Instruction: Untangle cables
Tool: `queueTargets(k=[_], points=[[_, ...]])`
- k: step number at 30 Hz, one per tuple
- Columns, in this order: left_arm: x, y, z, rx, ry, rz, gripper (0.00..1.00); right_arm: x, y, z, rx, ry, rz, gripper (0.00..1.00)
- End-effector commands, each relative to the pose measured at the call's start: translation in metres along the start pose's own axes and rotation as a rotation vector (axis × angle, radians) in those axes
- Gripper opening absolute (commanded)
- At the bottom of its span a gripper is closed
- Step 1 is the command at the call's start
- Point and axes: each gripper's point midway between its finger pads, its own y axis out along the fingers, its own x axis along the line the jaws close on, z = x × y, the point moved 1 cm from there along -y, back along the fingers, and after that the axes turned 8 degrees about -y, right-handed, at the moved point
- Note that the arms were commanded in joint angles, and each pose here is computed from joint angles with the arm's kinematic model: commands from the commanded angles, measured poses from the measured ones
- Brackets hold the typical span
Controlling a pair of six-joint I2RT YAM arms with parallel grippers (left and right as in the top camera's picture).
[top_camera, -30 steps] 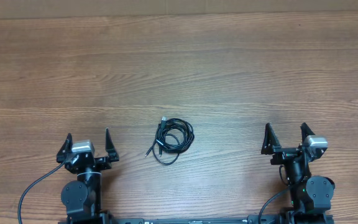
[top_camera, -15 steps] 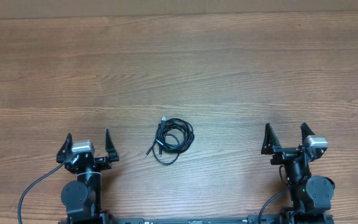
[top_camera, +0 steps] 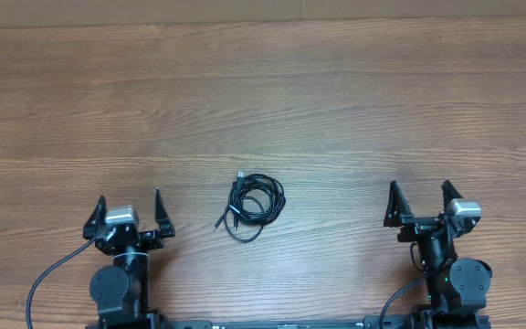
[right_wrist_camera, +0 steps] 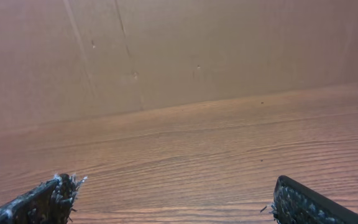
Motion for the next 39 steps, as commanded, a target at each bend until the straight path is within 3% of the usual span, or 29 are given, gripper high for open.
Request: queueTargets(k=[1,8,10,12,14,17,19,22,25,30,31,32,37,39], points=[[0.008,0.000,0.001,-0.002,0.019,-0.044,0.99,-0.001,0.001,0.003,0.004,0.002,0.008,1.00],[0.000,0.000,0.001,0.001,-0.028,0.005,1.00,-0.001,0.001,0.003,0.004,0.002,0.008,1.00],[-0.053,-0.009,0.001,0.086,-0.415,0.320,1.00,-0.001,0.001,0.003,0.004,0.002,0.008,1.00],[-0.071,-0.016,-0.008,0.142,-0.694,0.433,1.00,-0.001,0.001,0.003,0.004,0.002,0.008,1.00],[-0.075,-0.019,-0.026,0.111,-0.827,0.479,0.99,-0.001,0.001,0.003,0.004,0.002,0.008,1.00],[-0.085,-0.041,-0.091,-0.152,-0.734,0.640,1.00,-0.001,0.001,0.003,0.004,0.002,0.008,1.00],[-0.084,-0.062,-0.137,-0.338,-0.634,0.662,1.00,-0.001,0.001,0.003,0.004,0.002,0.008,1.00],[-0.084,-0.072,-0.175,-0.375,-0.498,0.579,1.00,-0.001,0.001,0.003,0.004,0.002,0.008,1.00],[-0.081,-0.059,-0.178,-0.168,-0.379,0.427,1.00,-0.001,0.001,0.003,0.004,0.002,0.008,1.00],[-0.071,-0.022,-0.125,0.384,-0.353,0.227,1.00,-0.001,0.001,0.003,0.004,0.002,0.008,1.00],[-0.072,-0.019,-0.118,0.442,-0.365,0.223,1.00,-0.001,0.001,0.003,0.004,0.002,0.008,1.00],[-0.080,-0.001,-0.094,0.618,-0.414,0.248,1.00,-0.001,0.001,0.003,0.004,0.002,0.008,1.00],[-0.110,0.015,-0.051,0.906,-0.574,0.407,1.00,-0.001,0.001,-0.001,-0.016,0.002,0.010,1.00],[-0.113,0.022,-0.035,0.987,-0.607,0.420,1.00,0.013,0.000,-0.015,-0.071,0.043,-0.077,1.00]])
